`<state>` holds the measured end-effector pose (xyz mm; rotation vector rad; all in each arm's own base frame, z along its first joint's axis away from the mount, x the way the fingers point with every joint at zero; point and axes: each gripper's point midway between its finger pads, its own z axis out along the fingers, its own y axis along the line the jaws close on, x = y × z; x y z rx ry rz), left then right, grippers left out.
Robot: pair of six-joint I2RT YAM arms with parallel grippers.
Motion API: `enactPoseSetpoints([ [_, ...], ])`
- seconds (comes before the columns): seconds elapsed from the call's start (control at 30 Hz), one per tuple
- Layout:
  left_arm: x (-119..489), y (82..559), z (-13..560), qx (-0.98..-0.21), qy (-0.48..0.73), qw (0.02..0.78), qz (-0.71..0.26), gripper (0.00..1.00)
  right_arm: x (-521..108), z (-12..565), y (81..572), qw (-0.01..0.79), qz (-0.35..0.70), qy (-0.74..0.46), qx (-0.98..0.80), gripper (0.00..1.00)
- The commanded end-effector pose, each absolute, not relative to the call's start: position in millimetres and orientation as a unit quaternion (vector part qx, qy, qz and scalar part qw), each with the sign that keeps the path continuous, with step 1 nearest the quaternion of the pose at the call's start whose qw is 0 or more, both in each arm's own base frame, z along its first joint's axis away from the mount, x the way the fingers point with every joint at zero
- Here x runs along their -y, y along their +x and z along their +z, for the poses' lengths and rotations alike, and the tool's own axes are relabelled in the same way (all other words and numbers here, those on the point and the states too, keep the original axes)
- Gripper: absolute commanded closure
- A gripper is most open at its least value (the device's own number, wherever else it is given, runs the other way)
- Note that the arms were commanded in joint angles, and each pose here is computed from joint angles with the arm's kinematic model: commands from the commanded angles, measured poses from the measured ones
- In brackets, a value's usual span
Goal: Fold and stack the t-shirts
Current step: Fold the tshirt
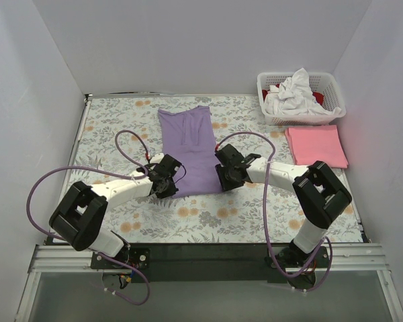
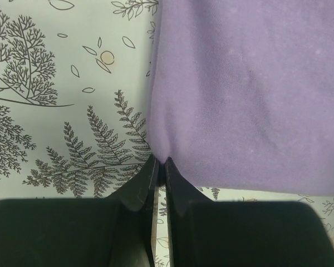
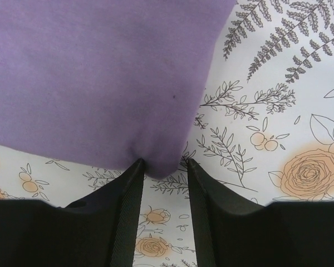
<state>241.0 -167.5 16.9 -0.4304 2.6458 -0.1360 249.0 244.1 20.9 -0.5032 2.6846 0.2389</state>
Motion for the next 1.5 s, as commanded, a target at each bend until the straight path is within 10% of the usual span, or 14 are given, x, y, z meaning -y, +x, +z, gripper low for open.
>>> enactPoseSetpoints([
  [0.0, 155, 208, -1, -0.973, -0.149, 0.173, -0.029, 1.00, -227, -5, 218, 0.132, 0.053, -0.193, -0.971, 0.59],
  [0.77, 154, 204, -5, -0.975, -0.151, 0.159, -0.021, 1.00, -196, -50, 181, 0.046, -0.008, -0.202, -0.978, 0.72],
  [1.0, 154, 201, -10, -0.977, -0.150, 0.150, -0.016, 1.00, -191, -60, 177, 0.030, -0.015, -0.225, -0.974, 0.99],
  [1.17, 155, 199, -9, -0.979, -0.142, 0.143, -0.020, 1.00, -199, -50, 172, 0.032, 0.007, -0.244, -0.969, 0.99],
  [1.47, 191, 111, 27, -0.991, -0.092, 0.077, -0.061, 1.00, -185, -7, 67, -0.077, 0.048, -0.305, -0.948, 0.99],
])
